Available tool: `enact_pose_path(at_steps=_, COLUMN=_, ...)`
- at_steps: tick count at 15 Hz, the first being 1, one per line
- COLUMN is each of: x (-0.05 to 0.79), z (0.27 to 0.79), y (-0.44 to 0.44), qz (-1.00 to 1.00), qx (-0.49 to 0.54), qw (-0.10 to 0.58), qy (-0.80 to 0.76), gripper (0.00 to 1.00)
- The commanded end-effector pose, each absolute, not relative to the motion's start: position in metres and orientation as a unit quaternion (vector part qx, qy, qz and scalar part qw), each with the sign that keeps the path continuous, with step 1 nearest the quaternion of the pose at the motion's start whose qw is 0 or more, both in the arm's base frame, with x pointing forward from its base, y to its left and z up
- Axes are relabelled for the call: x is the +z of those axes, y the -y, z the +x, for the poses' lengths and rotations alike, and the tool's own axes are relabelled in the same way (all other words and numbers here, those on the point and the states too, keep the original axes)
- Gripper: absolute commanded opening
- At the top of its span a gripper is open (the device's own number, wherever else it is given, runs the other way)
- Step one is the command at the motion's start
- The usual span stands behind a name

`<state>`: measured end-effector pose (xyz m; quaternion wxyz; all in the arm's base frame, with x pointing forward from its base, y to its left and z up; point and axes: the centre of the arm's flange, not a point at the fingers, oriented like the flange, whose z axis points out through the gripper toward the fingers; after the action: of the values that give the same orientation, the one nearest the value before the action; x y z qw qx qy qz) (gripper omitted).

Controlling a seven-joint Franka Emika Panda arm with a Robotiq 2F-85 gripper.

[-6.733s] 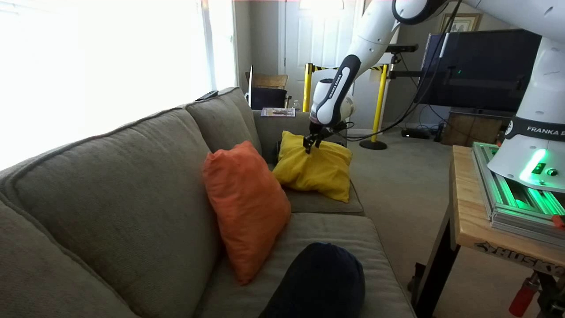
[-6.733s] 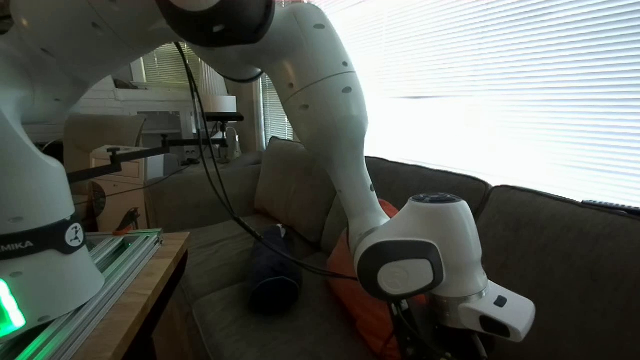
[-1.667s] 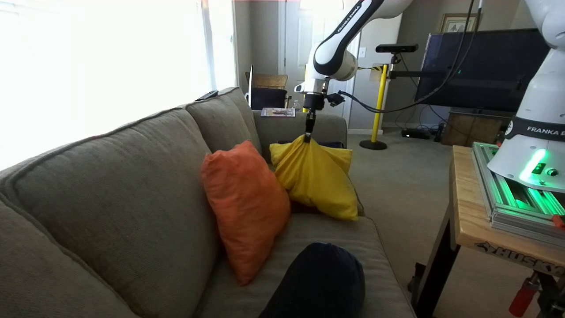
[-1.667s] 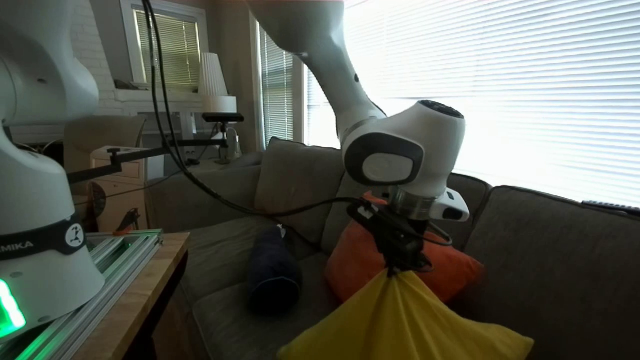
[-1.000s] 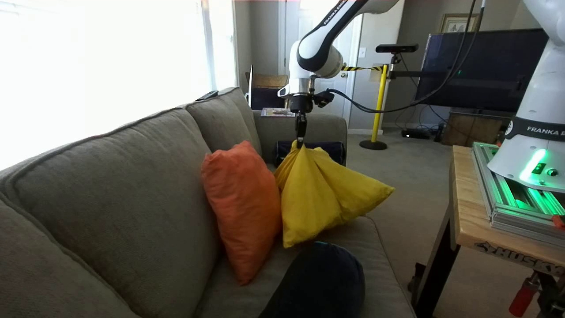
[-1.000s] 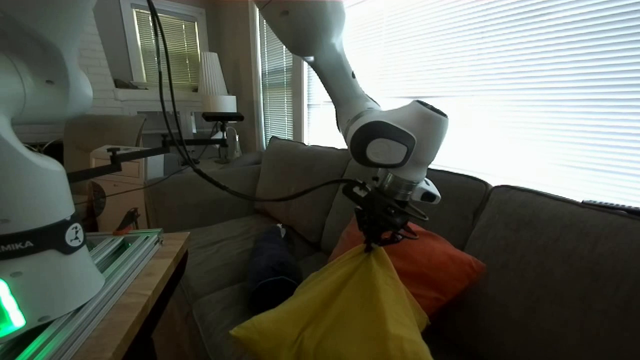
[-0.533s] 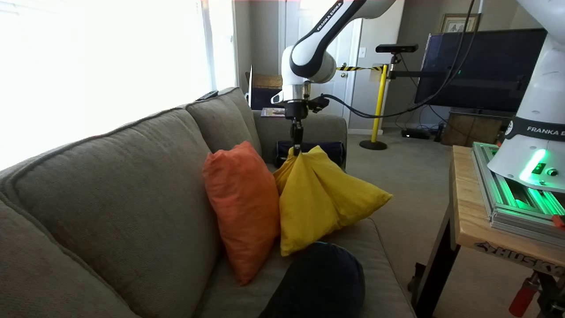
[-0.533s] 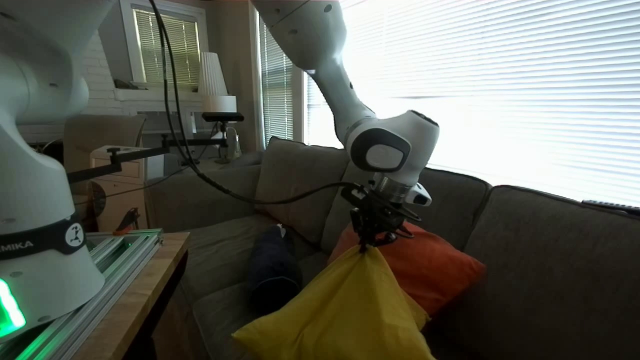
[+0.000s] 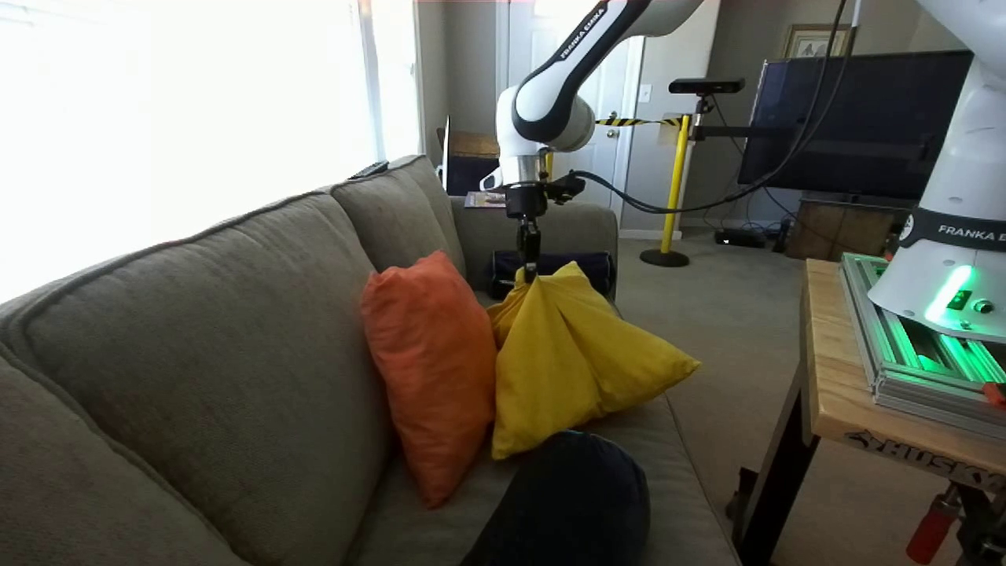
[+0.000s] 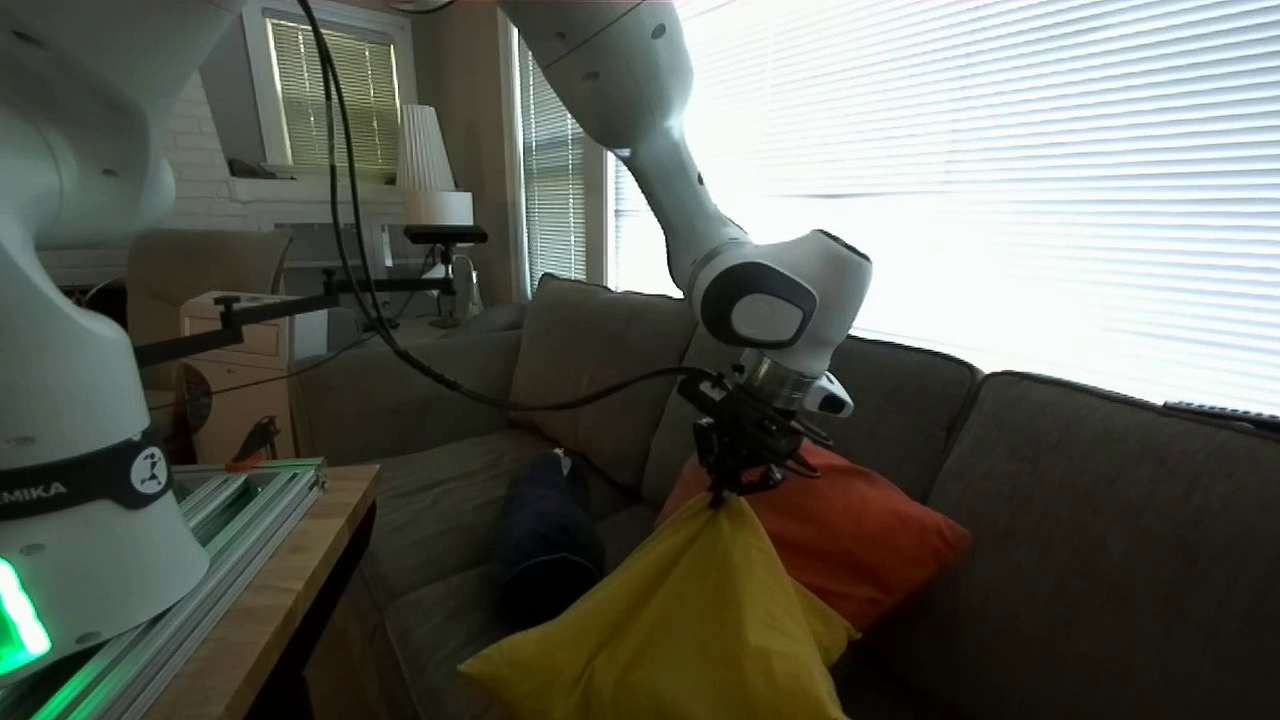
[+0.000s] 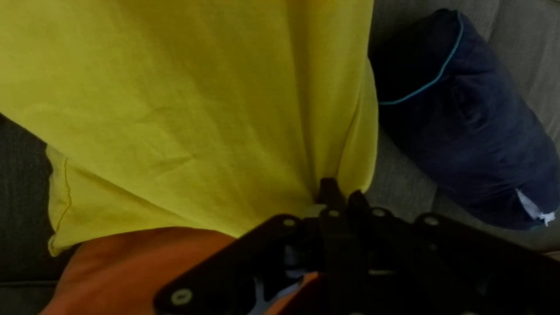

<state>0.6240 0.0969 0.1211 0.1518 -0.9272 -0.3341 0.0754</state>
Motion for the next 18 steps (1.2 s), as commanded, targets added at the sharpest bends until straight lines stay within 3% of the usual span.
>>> enact_pose_path(at_steps=1, x=0.118, z=0.637, y=-0.096, qz=-0.930, qx=0.070, qw=0.138, qy=0.332, gripper=0.01)
enact_pose_path(at_steps=2, x=0.116, z=0.638, y=-0.094, qz=-0.932, qx=0.072, qw=0.133, qy=0.328, gripper=0.06)
enact_pose_path(at_steps=3, x=0.116, z=0.638, y=-0.092, qz=-0.933, qx=0.066, qw=0.131, qy=0.329, gripper=0.32)
enact_pose_path(at_steps=5, x=0.121, z=0.641, y=-0.086, qz=-0.936, qx=0.036, qw=0.123, qy=0.327, gripper=0.35)
enact_pose_path(at_steps=14, x=0.153, z=0.703, y=-0.049, qz=-0.922, qx=-0.247, qw=0.040, qy=0.295, gripper=0.98)
enact_pose_path(at_steps=18, x=0.135, z=0.720, y=-0.038, qz=-0.899, qx=-0.333, qw=0.024, qy=0.283, gripper=1.00)
